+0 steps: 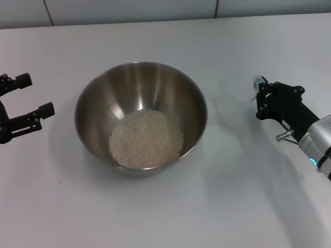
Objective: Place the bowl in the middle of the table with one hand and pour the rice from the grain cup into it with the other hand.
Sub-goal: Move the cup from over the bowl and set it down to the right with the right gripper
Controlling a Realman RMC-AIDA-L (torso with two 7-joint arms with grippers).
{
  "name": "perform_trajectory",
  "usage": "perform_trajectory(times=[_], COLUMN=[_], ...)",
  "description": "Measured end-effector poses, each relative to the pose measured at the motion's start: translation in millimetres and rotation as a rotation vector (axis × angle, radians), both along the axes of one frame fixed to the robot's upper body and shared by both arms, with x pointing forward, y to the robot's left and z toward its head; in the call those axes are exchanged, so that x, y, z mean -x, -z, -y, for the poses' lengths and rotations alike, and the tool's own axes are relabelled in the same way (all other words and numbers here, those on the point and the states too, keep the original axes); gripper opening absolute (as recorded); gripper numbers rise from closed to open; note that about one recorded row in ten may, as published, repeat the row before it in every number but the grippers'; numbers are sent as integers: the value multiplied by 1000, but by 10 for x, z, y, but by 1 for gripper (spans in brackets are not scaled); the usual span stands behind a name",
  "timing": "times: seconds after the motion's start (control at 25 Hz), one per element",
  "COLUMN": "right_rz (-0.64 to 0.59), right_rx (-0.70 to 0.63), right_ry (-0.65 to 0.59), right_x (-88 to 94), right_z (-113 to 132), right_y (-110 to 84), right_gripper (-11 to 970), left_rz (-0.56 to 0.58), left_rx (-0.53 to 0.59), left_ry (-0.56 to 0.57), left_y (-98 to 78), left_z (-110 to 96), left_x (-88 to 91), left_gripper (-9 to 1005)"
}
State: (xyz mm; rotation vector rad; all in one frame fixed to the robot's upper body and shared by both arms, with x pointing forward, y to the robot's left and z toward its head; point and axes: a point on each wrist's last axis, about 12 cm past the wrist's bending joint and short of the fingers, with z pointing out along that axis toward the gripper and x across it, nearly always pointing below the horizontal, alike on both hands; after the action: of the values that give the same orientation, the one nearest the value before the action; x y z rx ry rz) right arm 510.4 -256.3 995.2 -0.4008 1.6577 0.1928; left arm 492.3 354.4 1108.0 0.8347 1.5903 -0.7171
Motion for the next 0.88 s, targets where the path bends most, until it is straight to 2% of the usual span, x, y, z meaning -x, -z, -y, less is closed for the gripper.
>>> perform_trajectory(times=[0.88], right_rz=[-23], right_rx=[13], right_ry=[4], right_x=[-14], right_z=[6], right_y=[24], right_gripper=[7], left_rz=[3], left_rx=[0], left_ry=[8], left_y=[-9], left_z=[5], left_x=[4], left_gripper=[846])
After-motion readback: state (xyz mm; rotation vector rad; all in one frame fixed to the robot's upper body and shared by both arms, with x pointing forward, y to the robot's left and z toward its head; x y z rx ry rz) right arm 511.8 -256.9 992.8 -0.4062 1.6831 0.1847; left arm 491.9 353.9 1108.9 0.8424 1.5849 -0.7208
